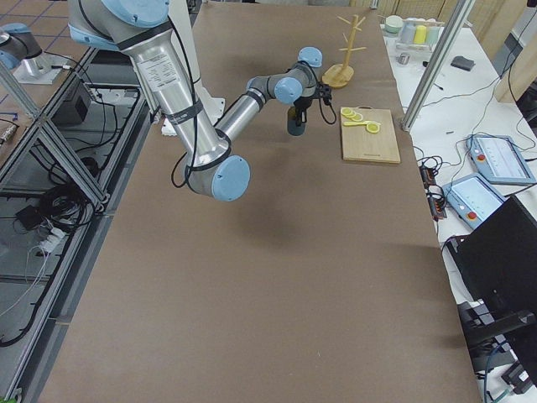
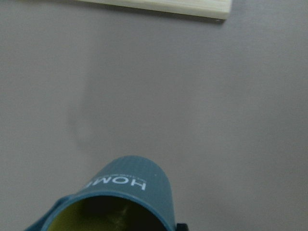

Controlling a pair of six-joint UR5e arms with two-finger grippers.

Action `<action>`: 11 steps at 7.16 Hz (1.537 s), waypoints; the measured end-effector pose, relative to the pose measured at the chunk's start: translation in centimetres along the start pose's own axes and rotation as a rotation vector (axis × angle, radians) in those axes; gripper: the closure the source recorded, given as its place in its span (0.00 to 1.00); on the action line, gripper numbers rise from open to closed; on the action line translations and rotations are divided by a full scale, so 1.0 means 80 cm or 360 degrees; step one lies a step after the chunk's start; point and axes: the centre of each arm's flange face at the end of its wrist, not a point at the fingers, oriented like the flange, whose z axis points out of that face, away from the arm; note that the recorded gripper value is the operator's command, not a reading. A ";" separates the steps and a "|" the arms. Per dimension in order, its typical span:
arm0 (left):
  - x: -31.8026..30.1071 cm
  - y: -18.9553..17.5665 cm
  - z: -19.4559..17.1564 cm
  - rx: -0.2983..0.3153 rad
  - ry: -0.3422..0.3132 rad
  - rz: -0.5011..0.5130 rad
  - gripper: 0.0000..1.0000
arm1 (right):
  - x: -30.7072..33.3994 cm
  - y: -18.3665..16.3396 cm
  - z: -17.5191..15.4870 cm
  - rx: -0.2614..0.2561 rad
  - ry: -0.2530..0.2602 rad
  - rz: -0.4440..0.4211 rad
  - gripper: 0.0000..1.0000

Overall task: Hang cup on storage rack
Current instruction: 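Carry the blue mug with the right gripper toward the table center, then release the mug upright and raise the right gripper while the left arm reaches in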

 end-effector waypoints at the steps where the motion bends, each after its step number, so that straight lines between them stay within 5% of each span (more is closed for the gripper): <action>1: 0.003 -0.003 -0.003 0.0022 0.0001 -0.0014 0.02 | -0.044 0.009 0.019 0.0012 0.0017 -0.0059 1.00; 4: 0.008 -0.009 -0.005 0.0125 0.0006 0.0062 0.02 | -0.126 0.037 0.076 0.0071 -0.0007 -0.0273 1.00; 5: 0.011 -0.011 -0.005 0.0133 0.0012 0.0075 0.02 | -0.130 0.041 0.091 0.0079 -0.0020 -0.0301 0.02; 7: 0.052 -0.029 0.006 0.0152 0.0129 0.0177 0.02 | -0.135 0.044 0.093 0.0074 -0.0055 -0.0297 0.00; 9: 0.144 -0.042 0.026 0.0302 0.0350 0.0243 0.03 | -0.106 0.022 0.040 0.0056 -0.0158 -0.0241 0.00; 11: 0.285 -0.048 0.069 0.0419 0.0543 0.0255 0.03 | 0.031 0.007 -0.012 0.0036 -0.0183 -0.0095 0.00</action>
